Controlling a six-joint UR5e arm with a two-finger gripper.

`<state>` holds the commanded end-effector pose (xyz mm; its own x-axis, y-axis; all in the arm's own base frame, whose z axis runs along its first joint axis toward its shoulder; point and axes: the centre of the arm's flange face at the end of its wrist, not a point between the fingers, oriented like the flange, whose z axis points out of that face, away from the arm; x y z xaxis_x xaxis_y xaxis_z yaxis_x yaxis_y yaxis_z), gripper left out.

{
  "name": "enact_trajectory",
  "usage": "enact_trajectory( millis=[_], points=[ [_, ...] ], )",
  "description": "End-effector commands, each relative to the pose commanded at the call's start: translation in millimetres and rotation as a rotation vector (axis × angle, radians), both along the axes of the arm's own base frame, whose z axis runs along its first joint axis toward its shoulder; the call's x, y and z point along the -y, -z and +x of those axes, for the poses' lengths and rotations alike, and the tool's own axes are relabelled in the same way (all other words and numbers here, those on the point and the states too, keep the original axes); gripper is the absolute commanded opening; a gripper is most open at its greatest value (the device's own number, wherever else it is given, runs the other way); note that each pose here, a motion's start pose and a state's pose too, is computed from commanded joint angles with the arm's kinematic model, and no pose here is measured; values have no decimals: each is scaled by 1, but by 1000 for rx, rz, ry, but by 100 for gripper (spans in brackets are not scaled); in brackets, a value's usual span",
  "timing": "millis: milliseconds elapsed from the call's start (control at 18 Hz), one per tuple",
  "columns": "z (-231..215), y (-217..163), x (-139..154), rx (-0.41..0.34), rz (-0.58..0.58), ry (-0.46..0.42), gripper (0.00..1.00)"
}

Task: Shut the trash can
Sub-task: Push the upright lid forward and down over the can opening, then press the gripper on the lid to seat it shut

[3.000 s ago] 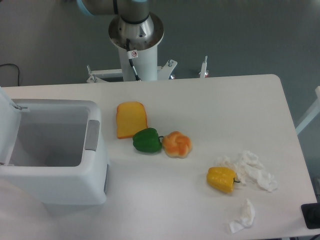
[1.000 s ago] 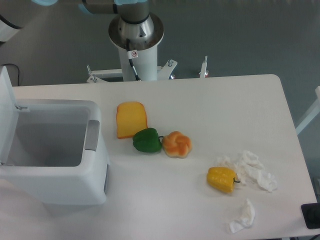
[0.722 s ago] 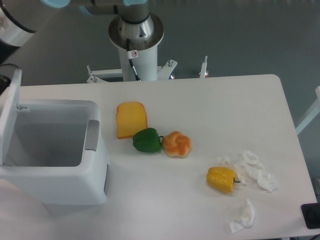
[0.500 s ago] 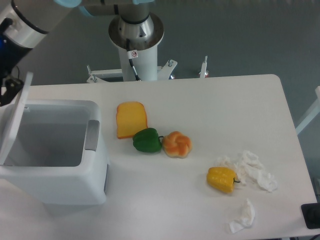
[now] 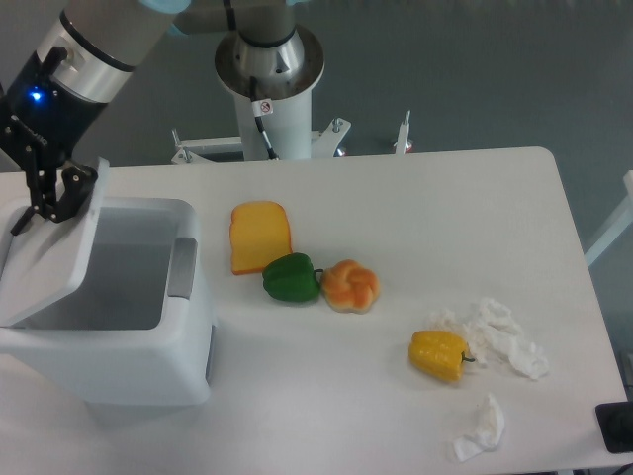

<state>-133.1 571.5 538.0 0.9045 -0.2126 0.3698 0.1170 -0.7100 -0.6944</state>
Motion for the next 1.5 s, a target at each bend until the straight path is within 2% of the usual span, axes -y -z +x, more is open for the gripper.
enact_trajectory(
  millis=[889,1500],
  points=[
    [-54,23,16,11,-27,-82,100],
    [-63,30,19,-7,-25,-75,100]
  ],
)
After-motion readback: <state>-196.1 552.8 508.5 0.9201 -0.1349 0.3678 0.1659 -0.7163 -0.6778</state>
